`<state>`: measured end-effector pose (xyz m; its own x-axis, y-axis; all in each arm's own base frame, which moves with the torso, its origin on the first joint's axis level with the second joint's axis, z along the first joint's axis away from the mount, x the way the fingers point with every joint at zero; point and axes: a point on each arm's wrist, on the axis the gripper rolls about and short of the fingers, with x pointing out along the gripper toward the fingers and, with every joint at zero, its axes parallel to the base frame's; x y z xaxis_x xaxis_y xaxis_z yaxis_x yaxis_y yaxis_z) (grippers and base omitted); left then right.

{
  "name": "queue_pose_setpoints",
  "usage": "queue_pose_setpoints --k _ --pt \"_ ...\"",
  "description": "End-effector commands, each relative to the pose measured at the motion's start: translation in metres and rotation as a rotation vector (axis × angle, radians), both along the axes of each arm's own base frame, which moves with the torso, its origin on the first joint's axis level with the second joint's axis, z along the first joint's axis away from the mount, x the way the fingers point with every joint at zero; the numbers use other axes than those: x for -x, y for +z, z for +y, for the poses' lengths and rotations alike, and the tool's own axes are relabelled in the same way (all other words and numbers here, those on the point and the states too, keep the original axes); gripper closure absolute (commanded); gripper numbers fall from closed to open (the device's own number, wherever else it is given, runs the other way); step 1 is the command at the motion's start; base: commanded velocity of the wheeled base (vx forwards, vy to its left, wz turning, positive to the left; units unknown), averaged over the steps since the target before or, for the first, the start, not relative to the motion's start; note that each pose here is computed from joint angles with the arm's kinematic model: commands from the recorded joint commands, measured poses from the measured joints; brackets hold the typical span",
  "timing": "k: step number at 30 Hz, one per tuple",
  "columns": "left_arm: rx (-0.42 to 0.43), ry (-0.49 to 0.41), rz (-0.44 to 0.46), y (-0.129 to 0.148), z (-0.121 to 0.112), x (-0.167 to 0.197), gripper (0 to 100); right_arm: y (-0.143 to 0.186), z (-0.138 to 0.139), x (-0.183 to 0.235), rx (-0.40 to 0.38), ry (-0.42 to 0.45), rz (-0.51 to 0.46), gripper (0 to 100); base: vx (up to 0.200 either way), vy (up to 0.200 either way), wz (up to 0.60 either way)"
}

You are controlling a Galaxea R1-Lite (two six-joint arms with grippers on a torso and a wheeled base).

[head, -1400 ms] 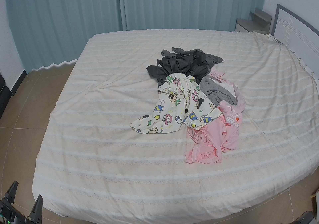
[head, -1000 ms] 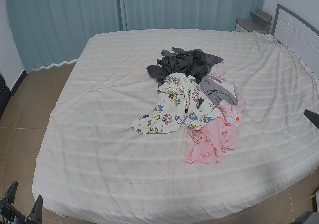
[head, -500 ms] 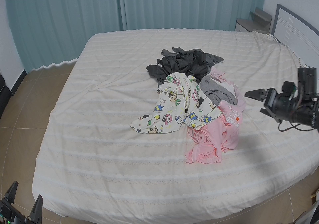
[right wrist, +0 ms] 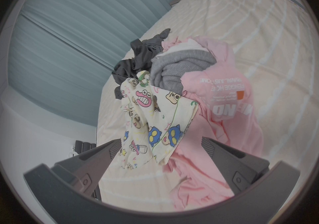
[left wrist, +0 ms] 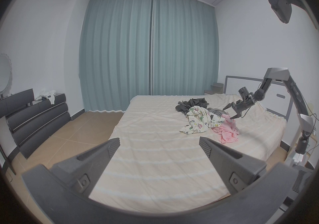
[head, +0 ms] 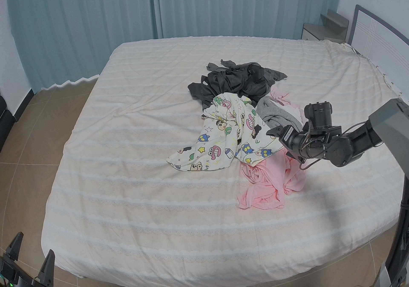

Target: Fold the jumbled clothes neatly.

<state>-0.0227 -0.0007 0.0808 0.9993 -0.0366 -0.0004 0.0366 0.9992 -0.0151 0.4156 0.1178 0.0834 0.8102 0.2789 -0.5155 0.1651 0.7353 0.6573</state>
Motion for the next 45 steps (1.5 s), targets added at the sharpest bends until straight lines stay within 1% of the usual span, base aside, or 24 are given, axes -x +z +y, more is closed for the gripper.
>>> queue_pose_setpoints --k 1,6,9,11,18,24,31,35,37,38,45 --pt "0.000 0.000 -0.002 -0.005 0.000 0.000 0 -0.030 0.005 -0.020 0.021 -0.025 0.035 0 0.000 0.000 0.00" --pt "0.000 0.000 -0.002 -0.005 0.000 0.000 0 -0.013 -0.001 -0.034 0.027 -0.077 -0.038 0 0.000 0.000 0.00" --pt "0.000 0.000 -0.002 -0.005 0.000 0.000 0 -0.004 -0.004 -0.033 0.026 -0.084 -0.048 0 0.000 0.000 0.00" --pt "0.000 0.000 -0.002 -0.005 0.000 0.000 0 -0.004 -0.005 -0.033 0.027 -0.086 -0.048 0 0.000 0.000 0.00" --pt "0.002 0.000 -0.002 -0.005 0.000 0.000 0 -0.023 -0.003 -0.037 0.045 -0.082 -0.023 0 0.000 0.000 0.00" --pt "0.000 0.000 -0.002 -0.005 0.000 0.000 0 -0.027 0.000 -0.056 0.059 -0.120 -0.061 0 0.000 0.000 0.00" --pt "0.002 0.000 -0.002 -0.005 0.000 0.000 0 -0.036 0.008 -0.067 0.070 -0.108 -0.080 0 0.000 0.000 0.00" --pt "0.000 0.000 -0.002 -0.005 0.000 0.000 0 -0.046 0.014 -0.079 0.088 -0.143 -0.102 0 0.000 0.000 0.00" --pt "0.000 0.000 -0.002 -0.005 0.000 0.000 0 -0.046 0.016 -0.080 0.088 -0.143 -0.110 0 0.000 0.000 0.00" --pt "0.000 0.000 -0.002 -0.005 0.000 0.000 0 -0.046 0.017 -0.080 0.088 -0.141 -0.112 100 0.000 0.000 0.00" --pt "0.000 0.000 -0.002 -0.005 0.000 0.000 0 -0.043 0.026 -0.076 0.095 -0.119 -0.116 100 0.000 0.000 0.00"
